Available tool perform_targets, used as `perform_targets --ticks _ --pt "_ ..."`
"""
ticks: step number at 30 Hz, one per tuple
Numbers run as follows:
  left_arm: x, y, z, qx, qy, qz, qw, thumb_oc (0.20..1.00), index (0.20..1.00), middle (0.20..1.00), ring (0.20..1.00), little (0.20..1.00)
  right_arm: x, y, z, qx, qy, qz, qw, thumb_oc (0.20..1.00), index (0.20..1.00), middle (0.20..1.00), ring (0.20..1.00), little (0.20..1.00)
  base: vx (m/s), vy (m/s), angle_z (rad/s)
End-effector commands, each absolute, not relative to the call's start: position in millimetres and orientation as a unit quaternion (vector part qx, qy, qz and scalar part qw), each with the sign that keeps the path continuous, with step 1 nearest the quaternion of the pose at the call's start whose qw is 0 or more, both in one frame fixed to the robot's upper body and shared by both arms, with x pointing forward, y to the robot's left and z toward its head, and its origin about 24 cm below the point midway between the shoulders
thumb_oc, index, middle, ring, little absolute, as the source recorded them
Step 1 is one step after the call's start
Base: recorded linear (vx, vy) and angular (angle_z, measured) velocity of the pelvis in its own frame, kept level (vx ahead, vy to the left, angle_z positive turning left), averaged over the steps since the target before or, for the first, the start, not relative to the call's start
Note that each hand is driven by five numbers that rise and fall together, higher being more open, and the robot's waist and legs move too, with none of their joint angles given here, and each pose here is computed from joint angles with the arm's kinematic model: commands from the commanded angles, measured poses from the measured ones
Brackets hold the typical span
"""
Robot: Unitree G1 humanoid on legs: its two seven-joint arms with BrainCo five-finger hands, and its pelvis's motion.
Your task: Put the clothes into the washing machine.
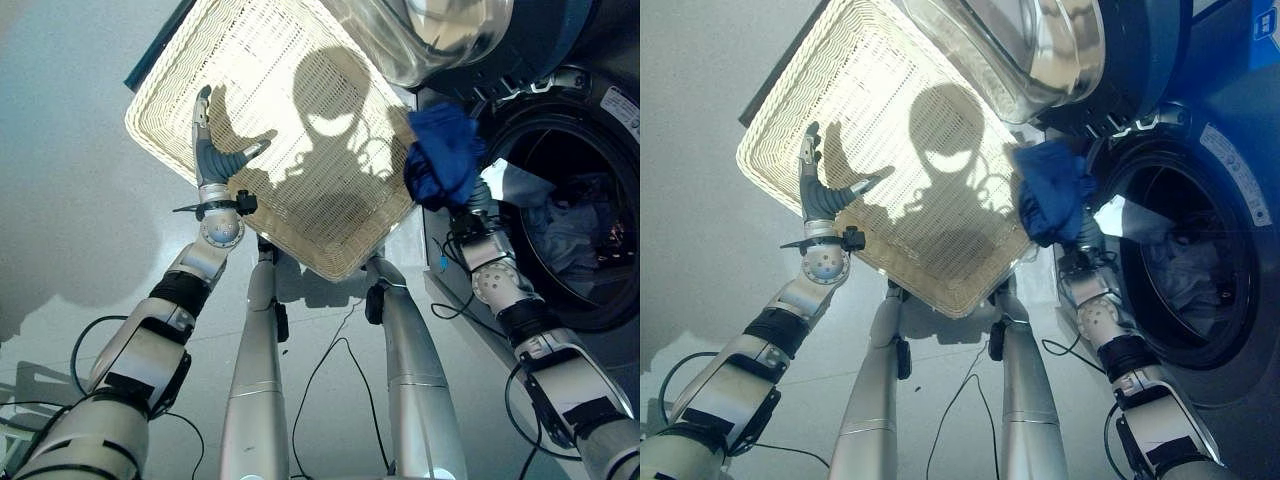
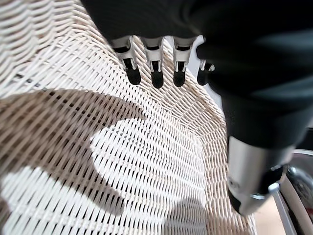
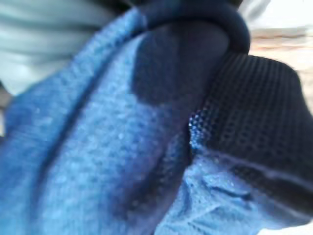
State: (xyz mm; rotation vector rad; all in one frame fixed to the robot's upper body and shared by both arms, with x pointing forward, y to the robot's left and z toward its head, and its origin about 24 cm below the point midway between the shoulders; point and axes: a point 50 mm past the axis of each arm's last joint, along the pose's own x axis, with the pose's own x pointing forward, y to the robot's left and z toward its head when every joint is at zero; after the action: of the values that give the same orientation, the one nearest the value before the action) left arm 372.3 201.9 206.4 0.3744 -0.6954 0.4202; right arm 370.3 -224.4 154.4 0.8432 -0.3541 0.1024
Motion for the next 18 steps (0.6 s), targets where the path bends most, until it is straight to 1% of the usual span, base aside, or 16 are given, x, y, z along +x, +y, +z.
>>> perform_targets --ticks 1,5,6,8,11,12,13,15,18 --pt "369 212 221 0.15 -0.374 0.215 0.889 1.0 1.0 1.0 1.0 1.0 356 -271 151 0.483 -0.242 -0.007 0.841 0.2 0.2 0.2 0.2 0.2 0.0 -0.021 -0.04" --pt "369 214 221 0.151 -0.375 0.216 0.889 1.0 1.0 1.0 1.0 1.0 353 -290 144 0.509 -0.252 -0.036 0.822 0.2 0.2 0.2 0.2 0.2 0.0 0.0 0.0" --pt "369 218 221 0.152 -0.374 0.217 0.889 1.0 1.0 1.0 1.0 1.0 348 -311 135 0.531 -0.259 -0.081 0.803 0.2 0.2 0.2 0.2 0.2 0.0 -0.012 -0.05" --pt "370 220 225 0.151 -0.378 0.217 0.887 1.0 1.0 1.0 1.0 1.0 345 -325 133 0.544 -0.26 -0.116 0.789 0.2 0.2 0.2 0.2 0.2 0.0 -0.004 -0.05" --pt "370 221 223 0.151 -0.375 0.217 0.889 1.0 1.0 1.0 1.0 1.0 343 -333 122 0.542 -0.226 -0.157 0.794 0.2 0.2 0.2 0.2 0.2 0.0 0.0 0.0" --pt "371 219 224 0.151 -0.375 0.217 0.889 1.0 1.0 1.0 1.0 1.0 342 -335 110 0.529 -0.174 -0.194 0.808 0.2 0.2 0.2 0.2 0.2 0.0 0.0 0.0" --pt "372 218 226 0.15 -0.378 0.217 0.887 1.0 1.0 1.0 1.0 1.0 343 -335 110 0.526 -0.168 -0.198 0.81 0.2 0.2 0.2 0.2 0.2 0.0 0.0 0.0" --pt "373 213 225 0.149 -0.376 0.213 0.889 1.0 1.0 1.0 1.0 1.0 344 -333 93 0.501 -0.071 -0.237 0.83 0.2 0.2 0.2 0.2 0.2 0.0 0.0 0.0" --pt "374 210 228 0.151 -0.379 0.208 0.889 1.0 1.0 1.0 1.0 1.0 344 -335 85 0.465 0.01 -0.266 0.844 0.2 0.2 0.2 0.2 0.2 0.0 -0.038 -0.01"
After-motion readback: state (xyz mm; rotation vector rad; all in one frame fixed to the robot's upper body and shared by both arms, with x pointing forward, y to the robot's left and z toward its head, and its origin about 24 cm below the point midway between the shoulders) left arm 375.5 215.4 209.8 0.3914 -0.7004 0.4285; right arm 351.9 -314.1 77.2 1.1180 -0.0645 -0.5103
